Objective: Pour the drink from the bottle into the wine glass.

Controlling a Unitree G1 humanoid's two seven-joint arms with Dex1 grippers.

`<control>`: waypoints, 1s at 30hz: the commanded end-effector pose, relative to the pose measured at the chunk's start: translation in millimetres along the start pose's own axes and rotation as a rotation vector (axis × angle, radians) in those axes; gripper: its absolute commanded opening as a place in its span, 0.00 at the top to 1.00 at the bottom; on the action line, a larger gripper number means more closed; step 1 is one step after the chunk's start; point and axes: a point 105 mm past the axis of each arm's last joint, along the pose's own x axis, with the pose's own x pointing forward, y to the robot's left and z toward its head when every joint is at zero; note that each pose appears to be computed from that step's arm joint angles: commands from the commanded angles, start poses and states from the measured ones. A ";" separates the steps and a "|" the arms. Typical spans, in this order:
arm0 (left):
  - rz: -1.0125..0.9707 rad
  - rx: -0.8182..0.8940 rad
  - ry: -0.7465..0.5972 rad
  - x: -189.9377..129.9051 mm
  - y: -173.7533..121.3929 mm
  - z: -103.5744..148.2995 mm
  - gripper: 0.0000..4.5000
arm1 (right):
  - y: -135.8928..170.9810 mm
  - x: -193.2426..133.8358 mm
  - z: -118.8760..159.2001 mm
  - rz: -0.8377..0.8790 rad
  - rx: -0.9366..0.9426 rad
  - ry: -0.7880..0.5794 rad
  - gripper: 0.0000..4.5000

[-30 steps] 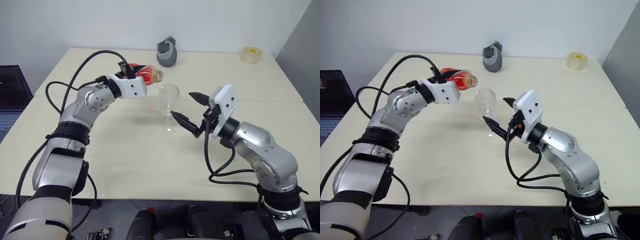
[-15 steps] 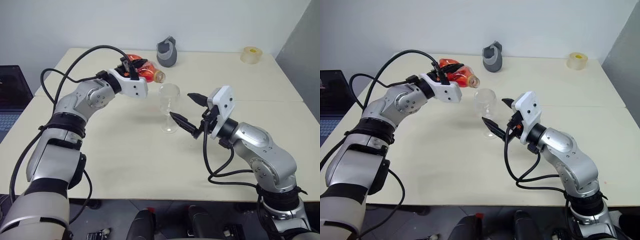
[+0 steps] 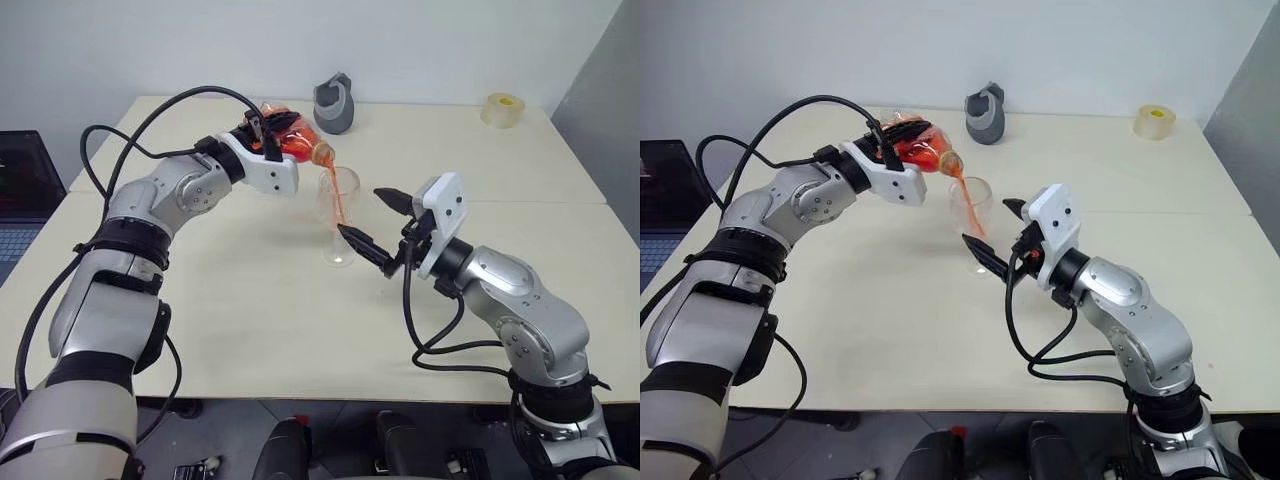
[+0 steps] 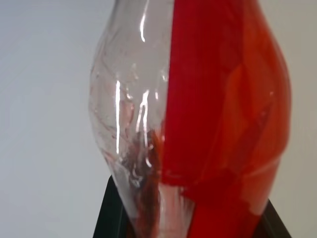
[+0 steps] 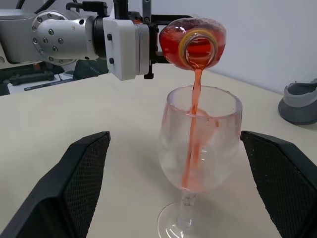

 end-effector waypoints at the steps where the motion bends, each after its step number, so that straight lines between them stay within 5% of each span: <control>1: 0.068 0.043 -0.011 2.0 26.0 -0.1 0.80 | 6.8 -1.9 10.7 0.013 -0.023 -0.041 0.00; 30: 0.067 0.100 -0.007 1.4 28.9 -3.4 0.80 | 7.8 -2.1 7.7 0.007 -0.020 -0.037 0.00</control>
